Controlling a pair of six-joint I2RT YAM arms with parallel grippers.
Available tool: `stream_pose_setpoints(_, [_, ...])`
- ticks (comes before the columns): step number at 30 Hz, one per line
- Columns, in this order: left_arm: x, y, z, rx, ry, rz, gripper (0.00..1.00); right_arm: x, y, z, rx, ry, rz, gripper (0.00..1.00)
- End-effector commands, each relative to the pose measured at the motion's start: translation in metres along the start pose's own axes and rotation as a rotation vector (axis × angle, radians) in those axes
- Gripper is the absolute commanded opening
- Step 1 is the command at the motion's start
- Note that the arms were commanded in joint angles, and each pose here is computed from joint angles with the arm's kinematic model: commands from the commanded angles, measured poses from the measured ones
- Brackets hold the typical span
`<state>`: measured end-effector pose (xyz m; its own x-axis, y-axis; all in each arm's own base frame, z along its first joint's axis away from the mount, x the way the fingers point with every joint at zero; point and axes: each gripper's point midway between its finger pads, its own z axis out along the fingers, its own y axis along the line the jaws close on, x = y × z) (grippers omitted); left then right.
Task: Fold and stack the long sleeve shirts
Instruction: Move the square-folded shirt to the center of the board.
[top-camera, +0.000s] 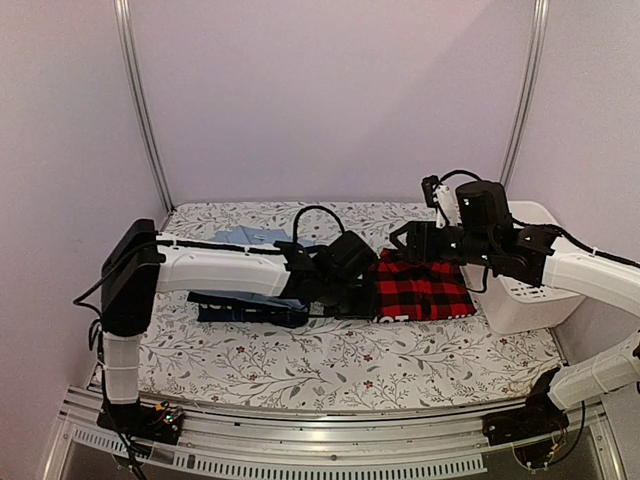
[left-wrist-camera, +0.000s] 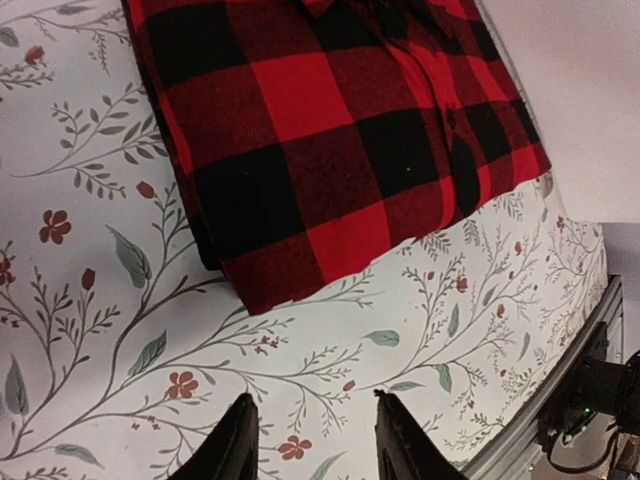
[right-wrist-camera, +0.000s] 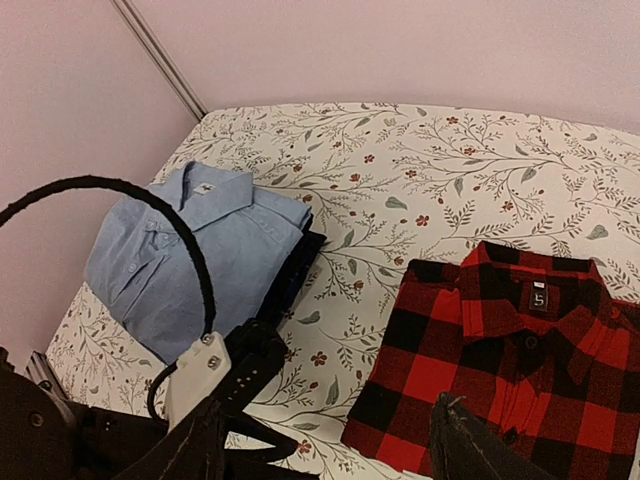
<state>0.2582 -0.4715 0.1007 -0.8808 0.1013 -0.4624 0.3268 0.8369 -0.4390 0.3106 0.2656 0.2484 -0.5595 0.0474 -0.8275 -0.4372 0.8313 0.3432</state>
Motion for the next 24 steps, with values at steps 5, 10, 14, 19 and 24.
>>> stream_pose_setpoints(5, [0.006,0.013,0.041,0.004,0.069,0.019,0.4,-0.008,-0.01,-0.016,0.06,-0.021,0.011,0.69])
stream_pose_setpoints(10, [0.004,0.016,0.052,0.036,0.057,0.029,0.4,-0.006,-0.013,-0.016,0.072,-0.015,0.01,0.69])
stream_pose_setpoints(14, [0.005,0.021,0.065,0.038,0.061,0.027,0.37,-0.004,-0.014,-0.015,0.074,-0.008,0.014,0.69])
stream_pose_setpoints(19, [0.008,0.028,0.077,0.031,0.052,0.034,0.32,0.001,-0.014,-0.012,0.073,0.005,0.017,0.69])
stream_pose_setpoints(24, [0.014,0.033,0.081,0.045,0.049,0.032,0.25,0.006,-0.017,-0.008,0.081,0.021,0.013,0.69])
